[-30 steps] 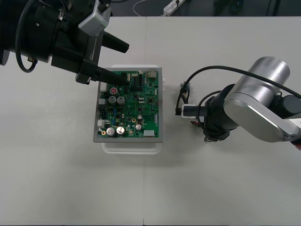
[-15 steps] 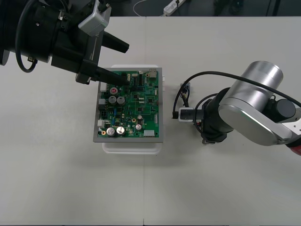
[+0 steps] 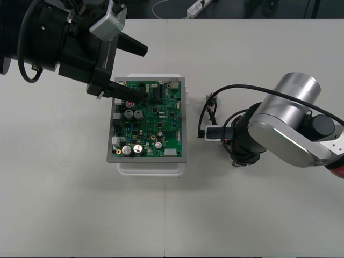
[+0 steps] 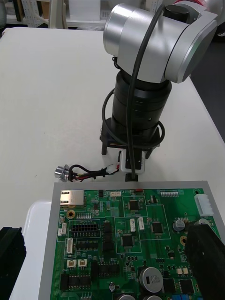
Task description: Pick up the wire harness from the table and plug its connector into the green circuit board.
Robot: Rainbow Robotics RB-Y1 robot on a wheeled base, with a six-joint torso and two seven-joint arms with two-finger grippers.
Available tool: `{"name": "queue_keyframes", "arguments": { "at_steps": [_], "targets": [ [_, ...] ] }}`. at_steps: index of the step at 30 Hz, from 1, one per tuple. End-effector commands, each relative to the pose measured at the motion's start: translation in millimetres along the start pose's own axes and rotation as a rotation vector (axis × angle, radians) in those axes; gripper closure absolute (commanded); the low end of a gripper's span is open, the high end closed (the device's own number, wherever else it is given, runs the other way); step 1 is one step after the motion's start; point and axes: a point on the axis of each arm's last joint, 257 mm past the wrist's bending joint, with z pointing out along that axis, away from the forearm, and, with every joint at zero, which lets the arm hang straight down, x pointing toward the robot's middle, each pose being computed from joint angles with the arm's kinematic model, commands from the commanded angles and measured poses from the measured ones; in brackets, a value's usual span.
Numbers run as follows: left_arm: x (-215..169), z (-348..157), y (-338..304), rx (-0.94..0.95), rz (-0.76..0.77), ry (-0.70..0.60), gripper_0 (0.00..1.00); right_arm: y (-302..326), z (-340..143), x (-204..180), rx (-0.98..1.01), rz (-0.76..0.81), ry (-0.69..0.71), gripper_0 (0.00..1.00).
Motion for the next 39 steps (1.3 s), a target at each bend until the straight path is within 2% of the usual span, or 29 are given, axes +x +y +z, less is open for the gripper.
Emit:
{"name": "queue_keyframes", "arguments": {
  "at_steps": [1,21,22,23,26,28,39],
  "targets": [
    [-33.9,5.9,6.4,-0.024,0.017,-0.045,0.00,-8.8,-3.3,-5.0,0.018,0.021,0.008,0.00],
    [-33.9,5.9,6.4,-0.024,0.017,-0.045,0.00,-7.4,-4.5,-7.6,0.015,0.016,0.001,0.00],
    [-33.9,5.9,6.4,-0.024,0.017,-0.045,0.00,-6.3,-4.5,-8.2,0.011,0.016,-0.002,0.43],
    [-33.9,5.9,6.4,-0.024,0.017,-0.045,0.00,-5.3,-4.5,-8.8,0.007,0.018,-0.004,0.68],
    [-33.9,5.9,6.4,-0.024,0.017,-0.045,0.00,-4.1,-4.4,-10.2,0.003,0.014,-0.008,0.91],
    [-33.9,5.9,6.4,-0.024,0.017,-0.045,0.00,-3.1,-4.4,-11.4,0.000,0.014,-0.011,1.00],
    [-33.9,5.9,6.4,-0.024,0.017,-0.045,0.00,-3.0,-4.4,-15.9,0.003,0.010,-0.017,1.00]
  ]
}}
